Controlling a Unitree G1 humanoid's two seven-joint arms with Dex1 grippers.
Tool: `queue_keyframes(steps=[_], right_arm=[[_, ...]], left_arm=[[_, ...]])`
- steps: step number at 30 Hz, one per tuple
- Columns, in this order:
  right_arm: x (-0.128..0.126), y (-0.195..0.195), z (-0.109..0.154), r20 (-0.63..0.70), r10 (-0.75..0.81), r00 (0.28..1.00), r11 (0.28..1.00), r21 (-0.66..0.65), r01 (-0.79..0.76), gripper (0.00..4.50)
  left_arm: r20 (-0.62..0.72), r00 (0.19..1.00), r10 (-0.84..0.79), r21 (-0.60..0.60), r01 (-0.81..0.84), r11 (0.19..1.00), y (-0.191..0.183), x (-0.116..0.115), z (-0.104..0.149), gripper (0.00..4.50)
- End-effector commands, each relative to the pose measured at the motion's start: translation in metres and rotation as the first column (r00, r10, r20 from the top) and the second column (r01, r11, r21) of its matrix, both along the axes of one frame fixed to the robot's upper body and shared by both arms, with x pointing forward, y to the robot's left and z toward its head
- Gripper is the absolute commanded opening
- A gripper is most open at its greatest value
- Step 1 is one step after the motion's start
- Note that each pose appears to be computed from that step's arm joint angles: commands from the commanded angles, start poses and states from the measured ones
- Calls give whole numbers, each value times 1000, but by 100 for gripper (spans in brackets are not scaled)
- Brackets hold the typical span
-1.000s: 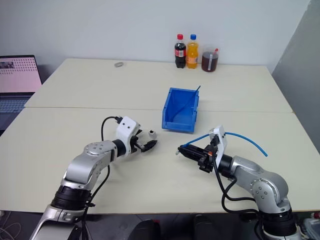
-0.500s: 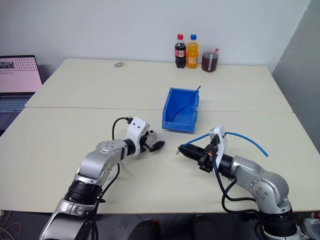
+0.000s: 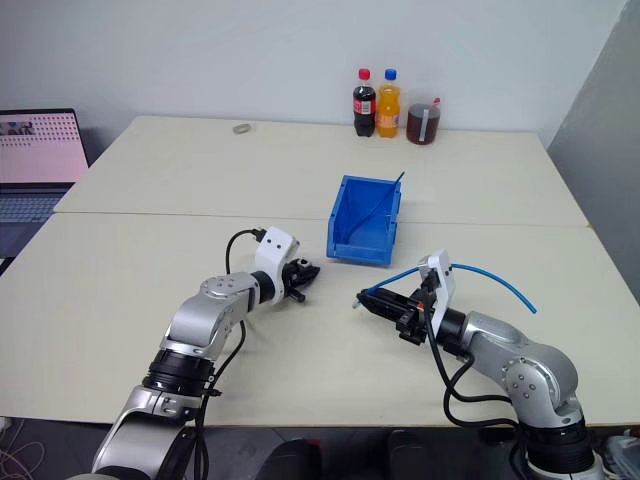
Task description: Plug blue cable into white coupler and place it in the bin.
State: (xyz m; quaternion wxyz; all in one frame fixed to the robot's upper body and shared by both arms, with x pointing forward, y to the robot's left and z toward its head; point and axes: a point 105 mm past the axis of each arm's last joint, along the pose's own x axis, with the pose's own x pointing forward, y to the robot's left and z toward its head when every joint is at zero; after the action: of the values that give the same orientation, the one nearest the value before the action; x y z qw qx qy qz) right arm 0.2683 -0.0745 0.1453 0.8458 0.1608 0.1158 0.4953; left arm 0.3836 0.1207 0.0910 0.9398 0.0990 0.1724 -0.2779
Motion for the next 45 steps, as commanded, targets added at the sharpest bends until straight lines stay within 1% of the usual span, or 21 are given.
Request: queue_keyframes(steps=[1, 3, 6, 9, 11, 15, 16, 18, 21, 24, 27, 30, 34, 37, 41, 45], right_arm=[[-4, 1, 14, 66, 5, 998, 1000, 6, -5, 14], [-5, 1, 13, 67, 3, 998, 1000, 4, -3, 14], [-6, 0, 13, 83, 4, 997, 1000, -20, -2, 14], [-11, 1, 13, 113, 27, 993, 998, -64, -20, 14], [-15, 1, 12, 134, 44, 990, 994, -103, -30, 14], [-24, -2, 4, 172, 70, 983, 980, -198, -35, 14], [-26, -2, 3, 177, 73, 981, 977, -211, -35, 14], [-31, -2, -4, 194, 94, 976, 964, -262, -40, 14], [-34, 1, -9, 221, 101, 970, 954, -299, -31, 14], [-32, 2, -11, 246, 94, 965, 950, -312, -13, 14], [-29, 5, -9, 273, 84, 958, 951, -311, 5, 14], [-21, 15, -3, 315, 87, 945, 958, -288, 8, 14], [-11, 31, 3, 364, 104, 926, 961, -278, 1, 14], [-5, 44, 3, 387, 137, 912, 957, -290, -21, 14], [0, 61, -4, 402, 200, 893, 942, -331, -62, 14], [1, 69, -14, 406, 262, 875, 918, -385, -96, 14]], left_arm=[[1, 1000, -22, 0, 22, 1000, -4, -2, -2, 80], [4, 999, -42, 1, 42, 999, -4, -4, -2, 80], [21, 993, -115, -6, 116, 993, -4, -13, 3, 80], [18, 974, -226, 4, 226, 974, -3, -27, 8, 80], [6, 944, -329, 20, 329, 944, -4, -39, 11, 80], [-33, 841, -540, 129, 539, 832, -8, -61, 16, 80], [-42, 824, -566, 141, 565, 813, -8, -63, 17, 80], [-69, 756, -651, 212, 649, 731, -13, -70, 17, 80], [-102, 683, -723, 290, 716, 635, -18, -73, 13, 80], [-116, 629, -769, 308, 759, 574, -28, -75, 9, 80], [-129, 602, -788, 310, 779, 545, -31, -75, 5, 80], [-168, 568, -806, 322, 804, 500, -33, -76, -5, 80], [-178, 552, -815, 302, 819, 488, -36, -77, -11, 80], [-191, 543, -818, 303, 825, 477, -36, -78, -14, 80], [-209, 530, -822, 292, 836, 465, -36, -80, -16, 80], [-222, 523, -823, 280, 843, 460, -35, -81, -17, 80]])
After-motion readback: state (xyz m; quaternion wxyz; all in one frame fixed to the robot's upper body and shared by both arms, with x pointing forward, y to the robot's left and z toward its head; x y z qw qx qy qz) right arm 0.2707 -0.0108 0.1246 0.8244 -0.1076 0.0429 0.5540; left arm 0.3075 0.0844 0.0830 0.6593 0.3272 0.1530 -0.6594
